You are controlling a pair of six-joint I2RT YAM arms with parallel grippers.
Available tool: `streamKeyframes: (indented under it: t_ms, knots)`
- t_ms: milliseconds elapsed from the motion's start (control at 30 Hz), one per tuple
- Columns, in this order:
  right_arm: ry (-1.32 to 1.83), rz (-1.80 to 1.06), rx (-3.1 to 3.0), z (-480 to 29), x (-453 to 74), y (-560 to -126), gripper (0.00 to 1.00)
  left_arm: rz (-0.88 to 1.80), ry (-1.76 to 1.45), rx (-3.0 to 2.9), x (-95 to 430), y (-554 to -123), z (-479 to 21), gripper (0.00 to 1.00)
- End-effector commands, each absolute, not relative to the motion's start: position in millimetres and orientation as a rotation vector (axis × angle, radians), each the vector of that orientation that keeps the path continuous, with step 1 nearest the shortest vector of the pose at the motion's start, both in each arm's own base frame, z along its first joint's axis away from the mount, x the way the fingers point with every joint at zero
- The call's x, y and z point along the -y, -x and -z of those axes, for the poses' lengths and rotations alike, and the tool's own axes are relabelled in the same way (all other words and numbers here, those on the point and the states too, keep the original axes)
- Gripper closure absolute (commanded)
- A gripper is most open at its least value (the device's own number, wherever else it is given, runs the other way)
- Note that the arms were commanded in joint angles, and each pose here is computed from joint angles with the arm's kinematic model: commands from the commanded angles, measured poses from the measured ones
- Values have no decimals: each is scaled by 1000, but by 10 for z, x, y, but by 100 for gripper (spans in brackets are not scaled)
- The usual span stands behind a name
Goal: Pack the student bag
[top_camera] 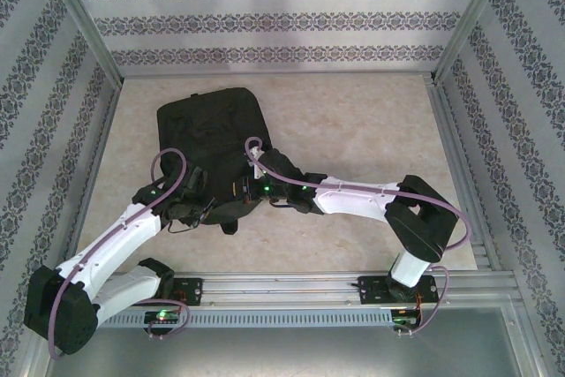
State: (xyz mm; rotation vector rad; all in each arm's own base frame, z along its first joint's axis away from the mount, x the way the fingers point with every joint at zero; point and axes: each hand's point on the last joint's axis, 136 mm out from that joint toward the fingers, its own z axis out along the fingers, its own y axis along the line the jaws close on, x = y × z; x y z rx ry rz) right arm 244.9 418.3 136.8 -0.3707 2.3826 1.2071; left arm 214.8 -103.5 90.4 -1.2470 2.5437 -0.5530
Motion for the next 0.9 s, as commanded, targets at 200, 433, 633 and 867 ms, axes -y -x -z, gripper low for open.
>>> streamKeyframes:
  t_ms: [200, 433, 633, 867]
  knots:
    - [372, -1300, -2406, -1335, -4280, -2454, 69, 577, 1202, -2497, 1040, -2223, -930, 99]
    - [371, -1250, -2449, -1226, -4277, -2487, 62, 580, 1196, -2492, 1042, -2236, -938, 100]
    - [404, -1266, -2482, -1143, -4332, -2433, 72, 582, 1193, -2486, 1039, -2242, -947, 100]
    - [444, -1243, -2475, -1143, -4286, -2409, 100, 569, 1167, -2488, 1024, -2243, -956, 100]
